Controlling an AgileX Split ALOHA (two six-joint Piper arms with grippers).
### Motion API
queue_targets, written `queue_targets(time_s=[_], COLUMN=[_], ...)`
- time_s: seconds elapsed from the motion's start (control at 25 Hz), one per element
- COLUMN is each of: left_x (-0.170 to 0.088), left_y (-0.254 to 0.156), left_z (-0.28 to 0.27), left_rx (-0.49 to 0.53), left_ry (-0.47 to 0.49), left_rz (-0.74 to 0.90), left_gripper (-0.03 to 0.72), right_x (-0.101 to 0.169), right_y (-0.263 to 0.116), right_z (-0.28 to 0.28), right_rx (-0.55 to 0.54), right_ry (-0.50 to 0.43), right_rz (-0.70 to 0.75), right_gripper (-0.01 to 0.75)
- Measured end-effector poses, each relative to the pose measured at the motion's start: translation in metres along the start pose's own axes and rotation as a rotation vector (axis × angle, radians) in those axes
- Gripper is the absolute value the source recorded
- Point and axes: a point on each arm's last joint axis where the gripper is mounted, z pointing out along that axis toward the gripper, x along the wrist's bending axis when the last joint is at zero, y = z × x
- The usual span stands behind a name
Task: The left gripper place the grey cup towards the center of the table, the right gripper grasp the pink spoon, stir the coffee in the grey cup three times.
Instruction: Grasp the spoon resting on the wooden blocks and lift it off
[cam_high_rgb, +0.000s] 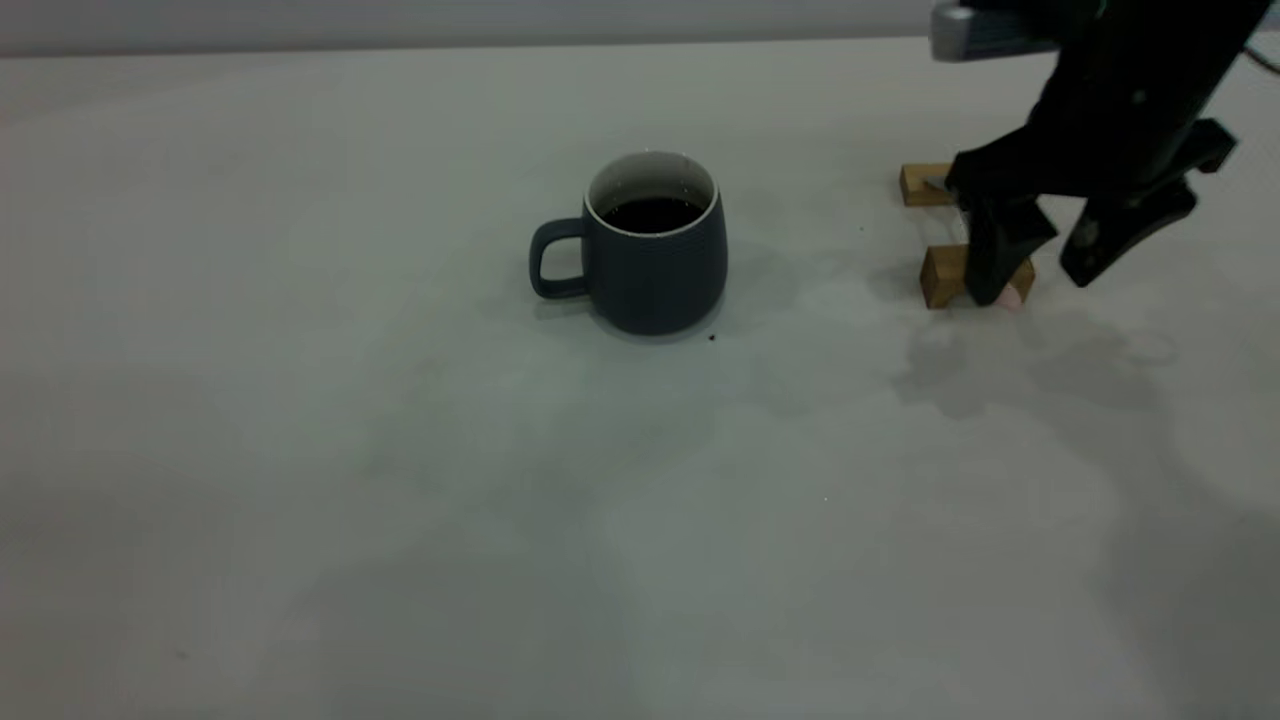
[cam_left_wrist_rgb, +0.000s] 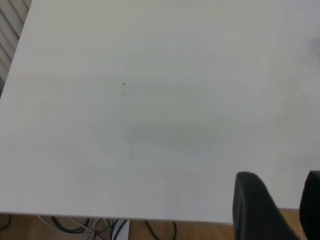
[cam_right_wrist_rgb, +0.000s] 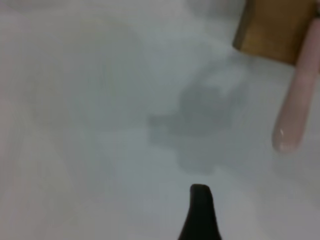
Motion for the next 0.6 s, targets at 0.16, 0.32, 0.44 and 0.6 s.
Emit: queue_targets(time_s=[0.16,0.32,0.44,0.6], left_x=[0.000,0.000,0.000,0.000], left_y=[0.000,0.000,0.000,0.000], left_z=[0.000,0.000,0.000,0.000], left_rx=[0.000,0.000,0.000,0.000], left_ry=[0.000,0.000,0.000,0.000], left_rz=[0.000,0.000,0.000,0.000], left_gripper=[0.299,0.299,0.299,0.299], right_x=[-0.002,-0.005,-0.007,-0.010], right_y=[0.011,0.016,0.019,0.020], right_z=[0.011,0.025,0.030,0.031], right_rx=[-0.008,0.002,0.006,0.007], right_ry=[-0.002,-0.013,-0.027,-0.048], right_rz=[-0.015,-0.038,-0.051,-0.052], right_gripper=[0.657,0.650,0.646,0.641])
